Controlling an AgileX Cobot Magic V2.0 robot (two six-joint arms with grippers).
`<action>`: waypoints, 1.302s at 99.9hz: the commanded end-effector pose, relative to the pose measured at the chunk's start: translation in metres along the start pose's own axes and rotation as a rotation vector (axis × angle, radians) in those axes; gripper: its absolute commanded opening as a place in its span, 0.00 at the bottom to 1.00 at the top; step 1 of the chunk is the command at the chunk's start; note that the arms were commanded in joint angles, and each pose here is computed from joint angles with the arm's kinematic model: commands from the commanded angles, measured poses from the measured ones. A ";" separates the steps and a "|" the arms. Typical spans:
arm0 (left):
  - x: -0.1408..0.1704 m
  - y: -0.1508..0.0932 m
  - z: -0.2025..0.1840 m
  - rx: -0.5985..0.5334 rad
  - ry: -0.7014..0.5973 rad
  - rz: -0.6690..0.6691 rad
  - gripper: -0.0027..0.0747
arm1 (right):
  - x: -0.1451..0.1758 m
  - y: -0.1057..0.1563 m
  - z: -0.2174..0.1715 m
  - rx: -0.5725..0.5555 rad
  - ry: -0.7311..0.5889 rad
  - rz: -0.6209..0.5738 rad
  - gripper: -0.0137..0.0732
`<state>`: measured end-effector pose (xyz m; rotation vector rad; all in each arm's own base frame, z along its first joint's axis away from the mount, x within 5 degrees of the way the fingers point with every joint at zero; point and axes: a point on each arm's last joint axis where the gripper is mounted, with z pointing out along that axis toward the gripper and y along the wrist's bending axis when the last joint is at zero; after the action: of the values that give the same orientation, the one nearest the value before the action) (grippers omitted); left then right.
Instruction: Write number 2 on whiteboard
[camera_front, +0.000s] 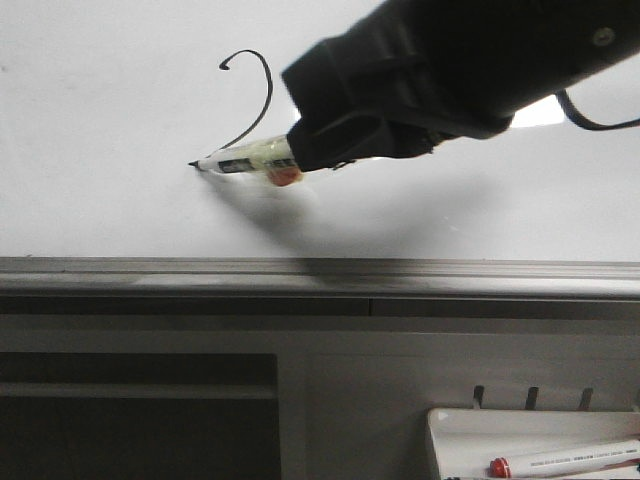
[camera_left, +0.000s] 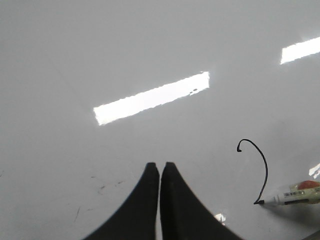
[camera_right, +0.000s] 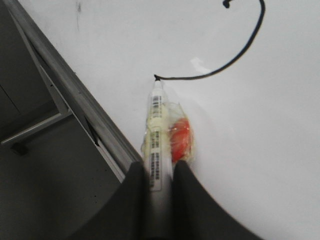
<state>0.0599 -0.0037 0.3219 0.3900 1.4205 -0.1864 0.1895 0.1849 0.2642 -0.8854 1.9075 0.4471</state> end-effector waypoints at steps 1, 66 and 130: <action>-0.014 0.001 -0.001 0.013 -0.056 0.005 0.01 | -0.005 -0.015 -0.017 0.099 -0.071 0.017 0.08; -0.007 -0.040 0.011 0.331 -0.130 0.193 0.07 | -0.018 0.008 -0.062 -0.222 -0.072 0.022 0.08; 0.031 -0.099 0.094 0.523 0.152 0.688 0.42 | -0.059 0.011 -0.034 -0.374 -0.027 -0.023 0.08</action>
<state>0.1106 -0.1224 0.2727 1.3186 1.3389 -0.0099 0.1794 0.1936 0.3135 -1.1560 1.8711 0.7851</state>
